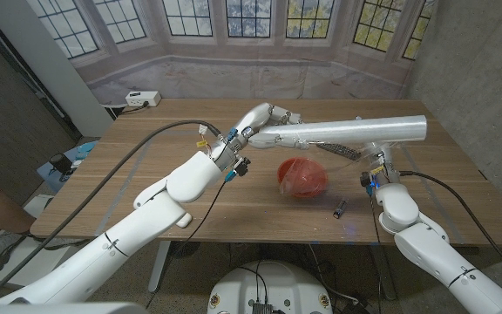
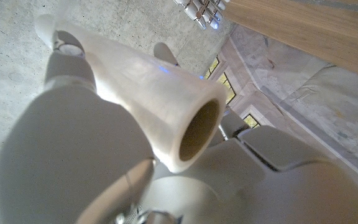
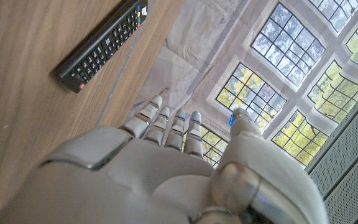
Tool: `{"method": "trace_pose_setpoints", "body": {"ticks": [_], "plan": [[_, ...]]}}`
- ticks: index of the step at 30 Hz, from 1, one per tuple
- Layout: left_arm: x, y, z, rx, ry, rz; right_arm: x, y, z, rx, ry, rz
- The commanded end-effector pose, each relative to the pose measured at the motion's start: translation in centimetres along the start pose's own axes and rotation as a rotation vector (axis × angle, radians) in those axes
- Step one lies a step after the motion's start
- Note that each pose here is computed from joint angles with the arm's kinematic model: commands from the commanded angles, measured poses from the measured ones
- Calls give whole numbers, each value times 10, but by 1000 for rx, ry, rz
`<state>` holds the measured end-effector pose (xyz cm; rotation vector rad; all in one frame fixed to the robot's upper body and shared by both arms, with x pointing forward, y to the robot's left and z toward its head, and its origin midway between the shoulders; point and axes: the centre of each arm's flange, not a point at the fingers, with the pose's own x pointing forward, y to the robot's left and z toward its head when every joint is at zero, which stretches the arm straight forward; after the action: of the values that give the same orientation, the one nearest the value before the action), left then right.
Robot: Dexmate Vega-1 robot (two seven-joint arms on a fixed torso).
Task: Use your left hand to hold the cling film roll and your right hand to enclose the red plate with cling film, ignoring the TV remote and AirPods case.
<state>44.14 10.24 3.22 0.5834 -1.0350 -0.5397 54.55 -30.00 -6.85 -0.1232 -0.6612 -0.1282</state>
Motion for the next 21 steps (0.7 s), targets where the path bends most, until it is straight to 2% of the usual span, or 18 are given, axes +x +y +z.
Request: {"method": "trace_pose_setpoints", "body": {"ticks": [1,10,16,21], "plan": [[-6,-1,6,-31,33,-21,3,4,4,-14,4,6],[-12,1,6,-39,67,-18,10,9,4,-18,8,23],[-19,7,0,-23,104,6,13,15,1,-16,15,38],[-26,8,-5,-19,146,5,14,18,-1,-18,22,49]]}}
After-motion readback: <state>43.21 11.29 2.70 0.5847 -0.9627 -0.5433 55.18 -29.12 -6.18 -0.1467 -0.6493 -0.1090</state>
